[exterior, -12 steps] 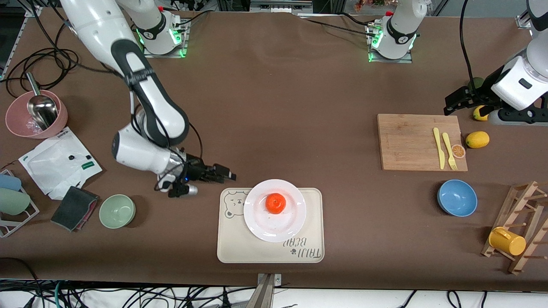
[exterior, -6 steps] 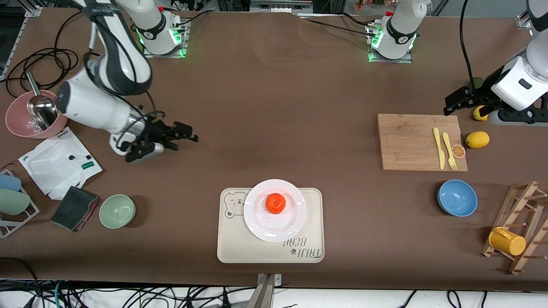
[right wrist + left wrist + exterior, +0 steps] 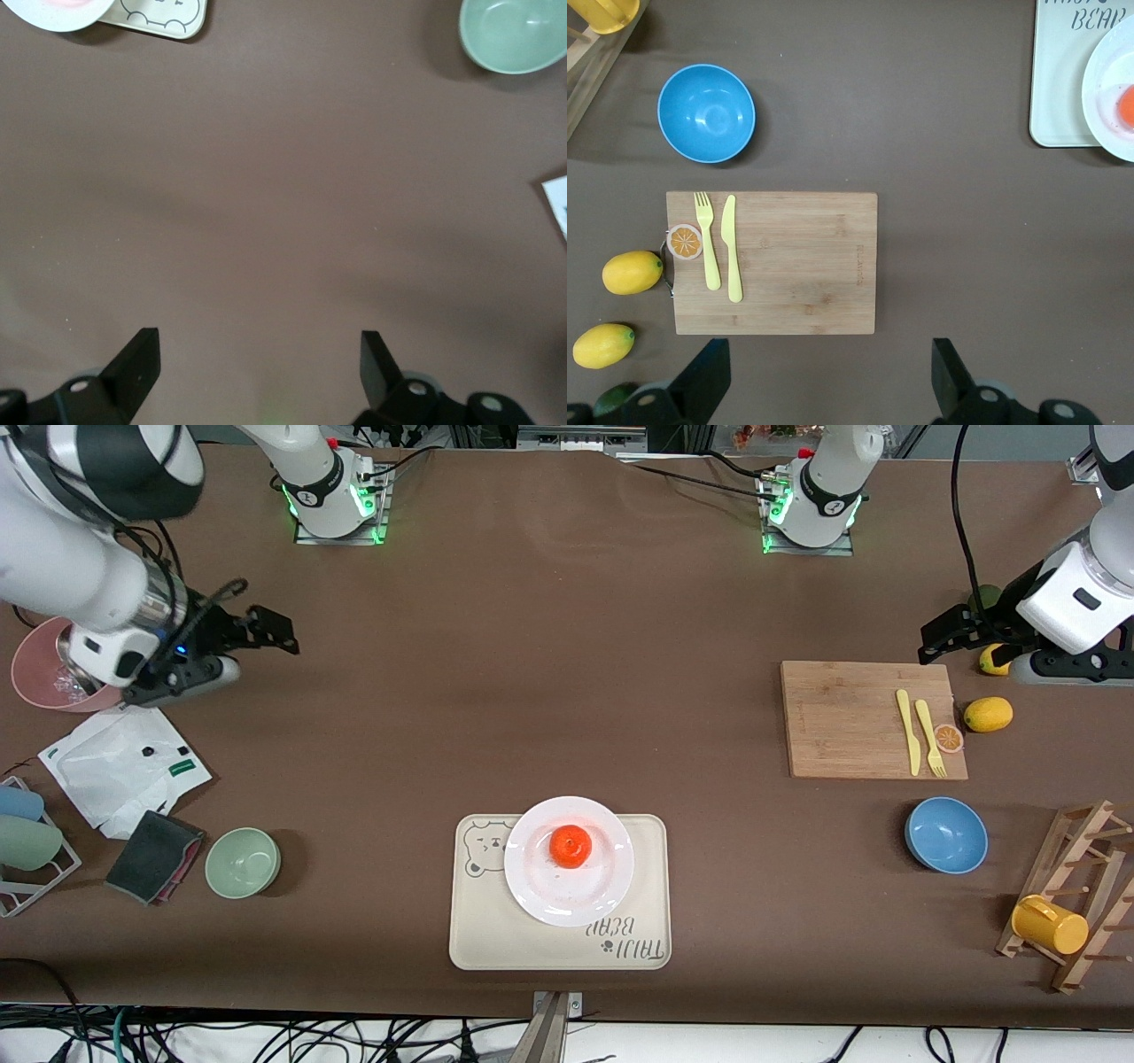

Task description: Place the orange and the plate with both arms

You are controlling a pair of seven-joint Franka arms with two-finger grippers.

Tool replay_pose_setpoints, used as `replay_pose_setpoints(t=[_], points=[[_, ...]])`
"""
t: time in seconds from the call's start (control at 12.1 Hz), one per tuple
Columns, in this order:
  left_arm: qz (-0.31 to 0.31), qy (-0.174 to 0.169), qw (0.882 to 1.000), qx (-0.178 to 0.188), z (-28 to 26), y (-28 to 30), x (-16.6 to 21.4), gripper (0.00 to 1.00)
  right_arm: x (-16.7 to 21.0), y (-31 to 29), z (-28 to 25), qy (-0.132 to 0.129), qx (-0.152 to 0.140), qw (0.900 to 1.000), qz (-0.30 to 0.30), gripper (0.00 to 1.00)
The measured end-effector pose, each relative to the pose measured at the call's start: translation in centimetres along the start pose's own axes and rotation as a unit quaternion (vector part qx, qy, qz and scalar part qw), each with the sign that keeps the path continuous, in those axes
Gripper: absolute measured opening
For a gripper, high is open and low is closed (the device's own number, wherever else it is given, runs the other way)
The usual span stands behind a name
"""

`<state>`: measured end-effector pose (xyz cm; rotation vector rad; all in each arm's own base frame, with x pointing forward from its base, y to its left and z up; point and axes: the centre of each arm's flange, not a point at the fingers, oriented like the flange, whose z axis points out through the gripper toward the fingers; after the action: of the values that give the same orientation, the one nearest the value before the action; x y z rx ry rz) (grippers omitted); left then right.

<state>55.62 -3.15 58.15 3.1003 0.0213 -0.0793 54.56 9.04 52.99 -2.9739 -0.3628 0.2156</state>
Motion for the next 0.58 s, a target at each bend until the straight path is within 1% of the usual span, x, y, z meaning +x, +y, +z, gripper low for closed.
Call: replay_pose_setpoints(t=[0.17, 0.33, 0.58], points=[[0.0, 0.0, 1.0, 0.0, 0.0, 0.0, 0.0, 1.0, -1.0, -0.2, -3.0, -0.007, -0.021, 1.0, 0.004, 1.0], [0.0, 0.0, 1.0, 0.0, 0.0, 0.0, 0.0, 1.0, -1.4, -0.1, -5.0, -0.004, -0.04, 0.999, 0.007, 1.0], [0.0, 0.0, 1.0, 0.0, 0.0, 0.0, 0.0, 1.0, -1.5, 0.7, -5.6, -0.001, -0.047, 0.999, 0.018, 1.0]])
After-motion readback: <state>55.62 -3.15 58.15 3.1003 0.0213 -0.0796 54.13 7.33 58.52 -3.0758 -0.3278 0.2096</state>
